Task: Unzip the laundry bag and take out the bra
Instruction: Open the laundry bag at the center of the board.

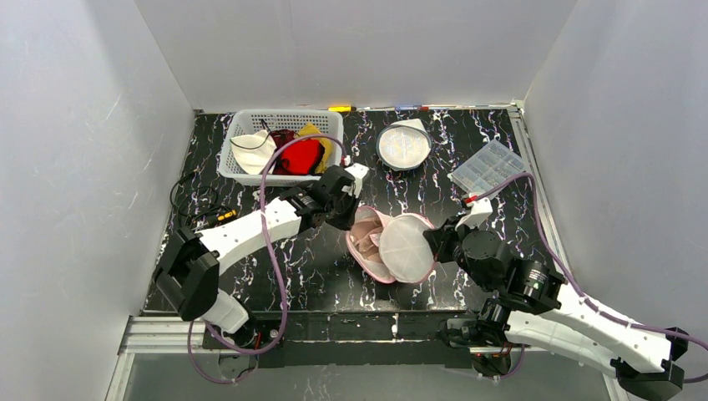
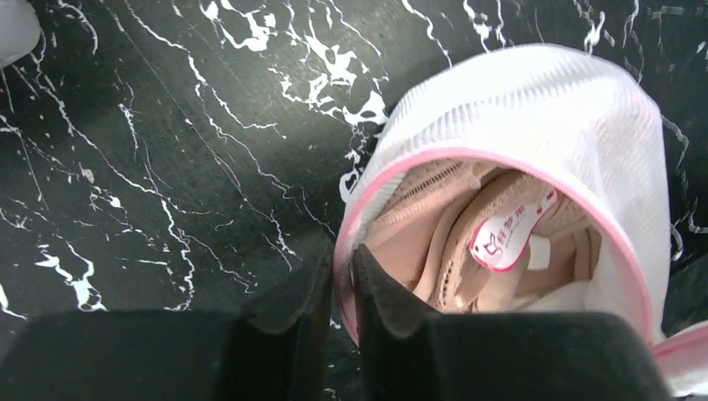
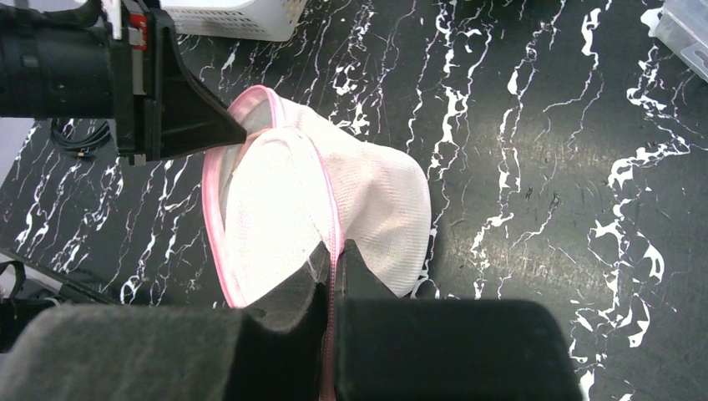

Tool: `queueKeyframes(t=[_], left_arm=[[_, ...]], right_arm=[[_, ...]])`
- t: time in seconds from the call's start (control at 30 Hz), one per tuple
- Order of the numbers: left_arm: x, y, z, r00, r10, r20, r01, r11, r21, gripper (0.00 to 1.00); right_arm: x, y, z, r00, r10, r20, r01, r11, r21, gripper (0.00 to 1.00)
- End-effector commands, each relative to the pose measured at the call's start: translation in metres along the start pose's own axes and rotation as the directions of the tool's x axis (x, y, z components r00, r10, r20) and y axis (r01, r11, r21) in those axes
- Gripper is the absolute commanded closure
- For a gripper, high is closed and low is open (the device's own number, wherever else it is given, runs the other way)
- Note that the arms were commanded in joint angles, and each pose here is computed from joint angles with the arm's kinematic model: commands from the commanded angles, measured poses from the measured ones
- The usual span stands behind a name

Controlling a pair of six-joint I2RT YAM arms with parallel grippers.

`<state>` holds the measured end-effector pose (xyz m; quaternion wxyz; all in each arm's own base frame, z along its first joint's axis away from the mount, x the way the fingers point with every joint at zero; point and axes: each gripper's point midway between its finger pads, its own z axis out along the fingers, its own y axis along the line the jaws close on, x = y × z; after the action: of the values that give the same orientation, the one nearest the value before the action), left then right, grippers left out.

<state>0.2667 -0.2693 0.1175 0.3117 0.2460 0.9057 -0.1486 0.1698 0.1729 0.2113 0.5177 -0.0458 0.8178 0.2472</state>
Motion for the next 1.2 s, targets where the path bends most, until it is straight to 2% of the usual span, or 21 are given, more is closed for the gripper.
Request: queueKeyframes(t=[0.0, 0.1, 0.23, 0.4, 0.53, 0.63, 0.87, 1.07, 1.17], left_arm=[[-0.01, -0.012, -0.01, 0.999, -0.019, 0.028, 0.018, 0.998, 0.056, 0.98], [-0.019, -0.007, -0.025, 0.993, -0.068, 0.1, 0.065, 0.997, 0.033, 1.0], [-0.041, 0.005, -0.067, 0.961, -0.138, 0.24, 0.143, 0.99, -0.005, 1.0], [-0.052, 0.017, -0.104, 0.91, -0.234, 0.342, 0.258, 0.966, -0.026, 1.0], [-0.03, 0.028, -0.102, 0.876, -0.334, 0.349, 0.373, 0.927, -0.048, 1.0], [-0.014, 0.034, -0.095, 0.85, -0.382, 0.362, 0.426, 0.904, -0.046, 1.0], [-0.002, 0.026, -0.078, 0.816, -0.461, 0.349, 0.485, 0.874, 0.021, 1.0], [0.014, 0.02, -0.064, 0.814, -0.491, 0.31, 0.501, 0.864, 0.051, 1.0], [0.016, 0.016, -0.066, 0.819, -0.488, 0.301, 0.49, 0.868, 0.076, 1.0]], right_arm=[[-0.009, 0.01, -0.002, 0.999, -0.01, 0.033, 0.011, 0.998, -0.058, 0.99], [-0.015, 0.017, 0.002, 0.998, -0.026, 0.051, 0.03, 0.997, -0.075, 0.99], [-0.036, 0.028, 0.015, 0.991, -0.101, 0.089, 0.105, 0.994, -0.041, 0.99], [-0.083, 0.03, 0.029, 0.968, -0.151, 0.203, 0.131, 0.985, 0.109, 0.99], [-0.093, 0.013, 0.034, 0.959, -0.179, 0.219, 0.12, 0.958, 0.259, 0.99], [-0.087, -0.001, 0.033, 0.958, -0.191, 0.214, 0.118, 0.942, 0.315, 0.99], [-0.08, -0.027, 0.019, 0.959, -0.199, 0.201, 0.11, 0.918, 0.38, 0.99], [-0.046, -0.053, 0.013, 0.977, -0.177, 0.117, 0.109, 0.892, 0.438, 0.99], [-0.038, -0.063, 0.005, 0.981, -0.154, 0.119, 0.088, 0.897, 0.432, 0.88]])
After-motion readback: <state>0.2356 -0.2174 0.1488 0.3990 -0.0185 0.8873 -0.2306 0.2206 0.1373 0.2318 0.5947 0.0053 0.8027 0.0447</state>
